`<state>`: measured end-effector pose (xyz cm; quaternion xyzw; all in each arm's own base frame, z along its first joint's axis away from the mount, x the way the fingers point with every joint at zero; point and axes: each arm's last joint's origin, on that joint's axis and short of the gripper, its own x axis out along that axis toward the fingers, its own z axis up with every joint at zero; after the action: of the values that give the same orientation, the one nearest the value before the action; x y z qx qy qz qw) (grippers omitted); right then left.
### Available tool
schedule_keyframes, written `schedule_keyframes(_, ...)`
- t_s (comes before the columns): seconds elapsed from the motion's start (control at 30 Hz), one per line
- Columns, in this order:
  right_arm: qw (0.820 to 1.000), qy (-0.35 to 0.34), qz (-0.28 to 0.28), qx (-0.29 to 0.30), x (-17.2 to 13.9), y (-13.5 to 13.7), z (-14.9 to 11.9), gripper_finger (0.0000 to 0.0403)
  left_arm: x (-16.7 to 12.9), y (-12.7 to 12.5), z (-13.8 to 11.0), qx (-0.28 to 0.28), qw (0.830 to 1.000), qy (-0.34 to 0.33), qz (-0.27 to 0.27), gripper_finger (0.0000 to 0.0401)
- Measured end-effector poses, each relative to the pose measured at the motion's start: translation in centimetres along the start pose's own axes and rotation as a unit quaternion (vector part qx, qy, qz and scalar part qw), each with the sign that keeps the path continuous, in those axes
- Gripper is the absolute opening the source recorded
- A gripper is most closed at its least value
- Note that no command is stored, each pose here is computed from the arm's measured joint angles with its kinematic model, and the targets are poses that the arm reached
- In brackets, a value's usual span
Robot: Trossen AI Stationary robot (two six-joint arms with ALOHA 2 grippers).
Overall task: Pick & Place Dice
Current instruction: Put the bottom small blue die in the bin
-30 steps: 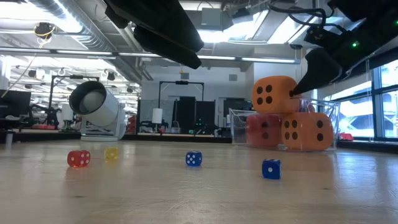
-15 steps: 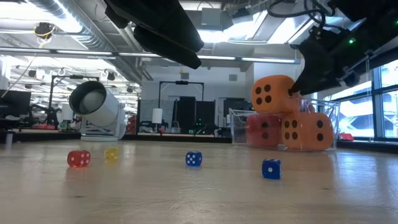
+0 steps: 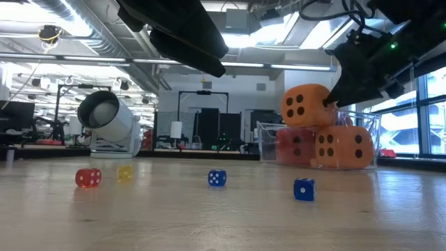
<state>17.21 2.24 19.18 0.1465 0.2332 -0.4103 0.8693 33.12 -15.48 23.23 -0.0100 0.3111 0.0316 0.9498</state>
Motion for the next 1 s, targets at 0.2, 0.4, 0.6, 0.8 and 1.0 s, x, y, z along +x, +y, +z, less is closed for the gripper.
schedule_keyframes(0.2, 0.978, -0.005, 0.022, -0.207, -0.6, 0.5, -0.3, 0.0178, 0.0, 0.0, 0.0, 0.001, 1.000, 0.000, 0.000, 0.0294)
schedule_keyframes(0.4, 0.954, -0.014, 0.040, -0.297, -1.2, 0.9, -0.7, 0.0178, 0.0, 0.0, 0.0, 0.000, 1.000, 0.000, 0.000, 0.0294)
schedule_keyframes(0.6, 0.949, -0.029, 0.055, -0.310, -1.9, 1.5, -0.5, 0.0178, 0.0, 0.0, 0.0, 0.000, 1.000, 0.000, 0.000, 0.0294)
schedule_keyframes(0.8, 0.941, -0.047, 0.023, -0.334, -2.8, 1.7, 0.9, 0.0178, 0.0, 0.0, 0.0, -0.004, 1.000, 0.000, 0.000, 0.0294)
schedule_keyframes(1.0, 0.954, -0.051, 0.081, -0.285, -4.9, 3.2, 3.8, 0.0178, 0.0, 0.0, 0.0, -0.010, 1.000, -0.001, 0.000, 0.0294)
